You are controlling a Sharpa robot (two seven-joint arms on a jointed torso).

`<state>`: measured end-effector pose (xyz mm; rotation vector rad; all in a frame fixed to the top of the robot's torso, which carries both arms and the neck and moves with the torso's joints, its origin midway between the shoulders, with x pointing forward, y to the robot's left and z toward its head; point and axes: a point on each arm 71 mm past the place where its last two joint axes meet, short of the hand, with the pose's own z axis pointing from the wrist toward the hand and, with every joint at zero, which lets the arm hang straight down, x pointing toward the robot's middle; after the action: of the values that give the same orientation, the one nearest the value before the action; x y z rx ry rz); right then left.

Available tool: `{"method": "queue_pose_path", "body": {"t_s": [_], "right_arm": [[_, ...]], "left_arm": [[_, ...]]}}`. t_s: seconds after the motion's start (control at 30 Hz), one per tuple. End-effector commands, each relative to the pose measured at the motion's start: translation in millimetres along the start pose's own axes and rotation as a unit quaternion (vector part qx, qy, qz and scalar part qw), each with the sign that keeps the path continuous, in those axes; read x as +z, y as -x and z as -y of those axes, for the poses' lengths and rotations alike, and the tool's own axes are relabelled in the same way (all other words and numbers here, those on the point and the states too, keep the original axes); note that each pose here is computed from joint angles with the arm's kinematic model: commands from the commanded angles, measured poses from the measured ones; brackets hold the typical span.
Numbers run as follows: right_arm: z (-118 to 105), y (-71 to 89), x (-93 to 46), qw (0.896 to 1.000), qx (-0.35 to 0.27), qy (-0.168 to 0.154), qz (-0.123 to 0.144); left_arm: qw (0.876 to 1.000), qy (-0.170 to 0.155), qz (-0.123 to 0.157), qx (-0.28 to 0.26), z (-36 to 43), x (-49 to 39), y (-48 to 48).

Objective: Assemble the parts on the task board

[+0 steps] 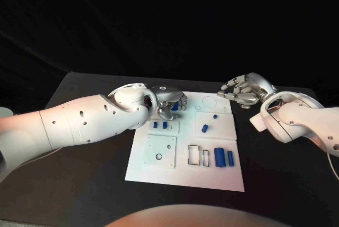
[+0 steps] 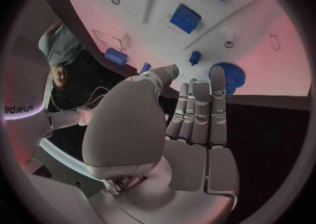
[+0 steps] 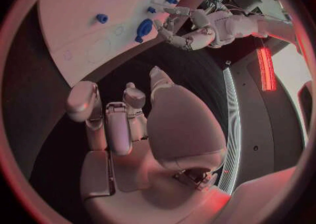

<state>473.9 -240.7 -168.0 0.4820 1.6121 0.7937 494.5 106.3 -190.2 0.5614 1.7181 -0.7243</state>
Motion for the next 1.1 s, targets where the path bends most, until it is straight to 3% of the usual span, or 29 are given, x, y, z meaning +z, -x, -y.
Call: {"method": "queue_pose_path", "body": {"t_s": [0.03, 0.3, 1.1], "right_arm": [[-1, -0.6, 0.1, 1.0, 0.0, 0.005, 0.0], [-1, -1.0, 0.2, 1.0, 0.0, 0.005, -0.001], [-2, -2.4, 0.6, 1.0, 0.001, 0.005, -0.003]], "left_arm": [[0.999, 0.001, -0.031, 0.028, 0.8, 2.8, -4.4], [0.998, 0.011, -0.051, 0.033, -2.3, 7.2, -7.7], [0.998, 0.018, -0.06, 0.032, -4.8, 14.2, -9.6]]}}
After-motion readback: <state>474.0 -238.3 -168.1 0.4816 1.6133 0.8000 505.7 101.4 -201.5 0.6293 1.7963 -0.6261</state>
